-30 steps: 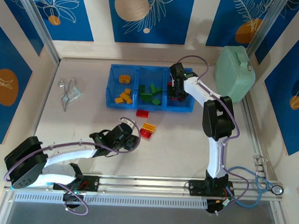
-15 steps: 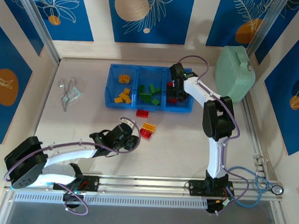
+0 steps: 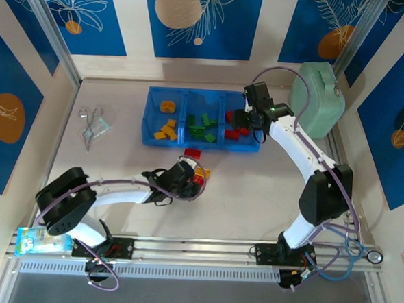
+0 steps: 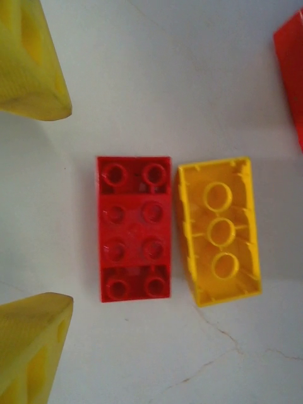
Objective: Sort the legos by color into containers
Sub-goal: Pick up the lego from the center of the table.
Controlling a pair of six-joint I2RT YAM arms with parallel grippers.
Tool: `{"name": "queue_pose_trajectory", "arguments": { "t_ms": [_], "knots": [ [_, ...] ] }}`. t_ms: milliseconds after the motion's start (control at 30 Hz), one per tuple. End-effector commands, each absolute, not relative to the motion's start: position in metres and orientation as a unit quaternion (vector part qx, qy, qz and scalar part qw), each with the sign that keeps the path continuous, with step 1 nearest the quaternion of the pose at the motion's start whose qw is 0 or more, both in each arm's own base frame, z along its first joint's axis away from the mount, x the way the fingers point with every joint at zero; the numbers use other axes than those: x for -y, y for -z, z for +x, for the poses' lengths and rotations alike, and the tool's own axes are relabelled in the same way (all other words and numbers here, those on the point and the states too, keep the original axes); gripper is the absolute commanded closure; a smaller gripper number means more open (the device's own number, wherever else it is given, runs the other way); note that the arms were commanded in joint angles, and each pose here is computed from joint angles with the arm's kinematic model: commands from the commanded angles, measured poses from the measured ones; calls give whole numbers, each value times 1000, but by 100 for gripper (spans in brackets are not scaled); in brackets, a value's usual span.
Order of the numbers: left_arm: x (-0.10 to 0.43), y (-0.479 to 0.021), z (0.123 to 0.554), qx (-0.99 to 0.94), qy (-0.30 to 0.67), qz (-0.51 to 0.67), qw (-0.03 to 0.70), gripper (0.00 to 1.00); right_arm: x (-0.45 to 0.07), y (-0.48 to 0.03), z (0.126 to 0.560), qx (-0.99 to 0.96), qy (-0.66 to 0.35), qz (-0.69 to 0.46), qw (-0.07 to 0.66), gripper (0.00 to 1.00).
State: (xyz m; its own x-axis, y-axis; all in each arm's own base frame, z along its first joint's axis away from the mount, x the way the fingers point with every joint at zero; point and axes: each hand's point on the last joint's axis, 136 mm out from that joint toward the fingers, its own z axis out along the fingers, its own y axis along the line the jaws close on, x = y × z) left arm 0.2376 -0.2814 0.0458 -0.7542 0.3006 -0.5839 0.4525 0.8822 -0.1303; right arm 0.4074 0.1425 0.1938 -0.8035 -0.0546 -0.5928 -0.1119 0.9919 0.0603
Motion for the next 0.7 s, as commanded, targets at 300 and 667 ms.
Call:
{"name": "queue_pose_trajectory", "arguments": {
  "t_ms": [300,667],
  "knots": [
    [303,-16,261,-944,49,226,234,26,-133,-176,376,-952,-64,-22,300,36],
    [305,-16,257,-947,43,232,220,42,-122,-175,365,-949,-76,-6,307,36]
  ]
}}
